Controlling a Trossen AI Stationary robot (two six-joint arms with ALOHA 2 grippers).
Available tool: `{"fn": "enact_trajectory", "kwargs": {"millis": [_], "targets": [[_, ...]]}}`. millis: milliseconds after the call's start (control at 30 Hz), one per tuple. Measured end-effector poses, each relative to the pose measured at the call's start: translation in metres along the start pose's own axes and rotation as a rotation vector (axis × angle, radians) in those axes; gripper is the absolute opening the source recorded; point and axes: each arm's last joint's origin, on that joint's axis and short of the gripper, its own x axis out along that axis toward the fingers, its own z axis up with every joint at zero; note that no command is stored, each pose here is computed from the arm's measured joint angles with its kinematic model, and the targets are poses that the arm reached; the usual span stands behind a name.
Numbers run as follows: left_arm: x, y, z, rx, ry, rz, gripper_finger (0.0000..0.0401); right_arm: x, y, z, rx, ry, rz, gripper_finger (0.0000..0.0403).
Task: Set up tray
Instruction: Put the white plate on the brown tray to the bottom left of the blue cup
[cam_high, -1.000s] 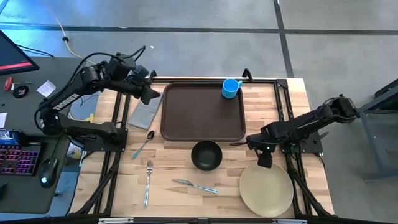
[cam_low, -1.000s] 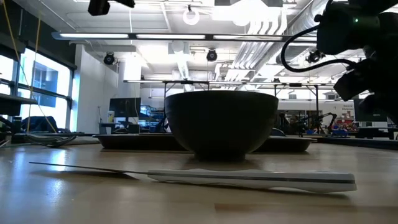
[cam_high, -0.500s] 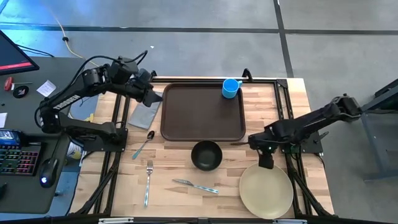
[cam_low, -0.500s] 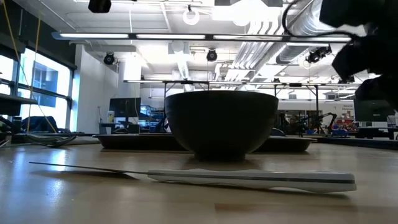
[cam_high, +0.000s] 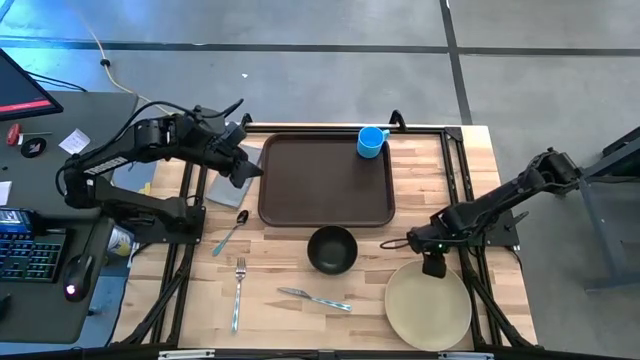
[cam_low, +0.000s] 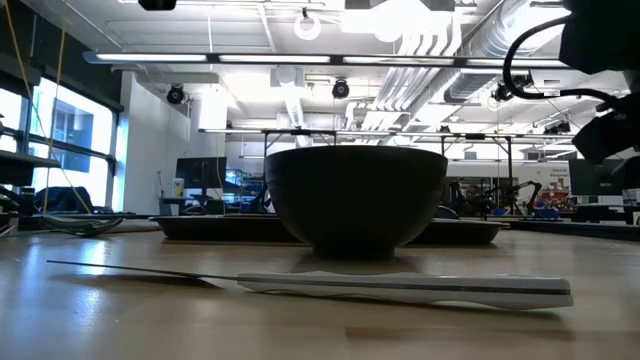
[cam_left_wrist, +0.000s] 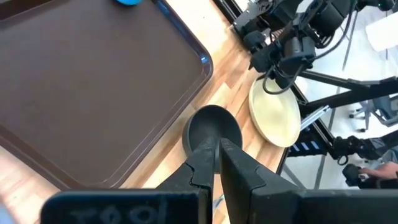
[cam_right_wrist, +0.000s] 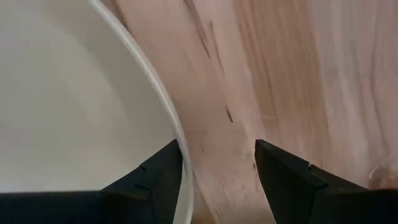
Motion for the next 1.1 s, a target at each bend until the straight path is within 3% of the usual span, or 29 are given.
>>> {"fn": "enact_trajectory", "kwargs": {"millis": [133, 267, 333, 500, 700, 867, 1100], "targets": [[0.000, -0.001, -0.001, 0.002, 0.002, 0.000, 0.0058, 0.000, 0.000, 0.001, 0.014, -0.018, 0.001, 0.0142], [0.000, 0.000, 0.000, 0.002, -0.005, 0.008, 0.0058, 0.000, 0.003, 0.004, 0.038, -0.046, 0.034, 0.0042], [0.000, 0.000, 0.000, 0.002, -0.013, 0.018, 0.0058, 0.000, 0.004, 0.005, 0.039, -0.041, 0.057, 0.0013], [0.000, 0.000, 0.000, 0.002, -0.016, 0.021, 0.0058, -0.013, 0.005, 0.007, 0.096, -0.032, 0.049, 0.0012], [0.000, 0.000, 0.000, -0.013, -0.017, 0.022, 0.0058, -0.054, 0.009, 0.011, 0.073, -0.083, 0.132, 0.0005], [0.000, 0.000, 0.000, -0.013, -0.018, 0.022, 0.0058, -0.097, 0.011, 0.012, 0.080, -0.158, 0.176, 0.0003], [0.000, 0.000, 0.000, -0.013, -0.018, 0.022, 0.0058, -0.156, 0.007, 0.027, 0.189, -0.359, 0.210, 0.0001]]}}
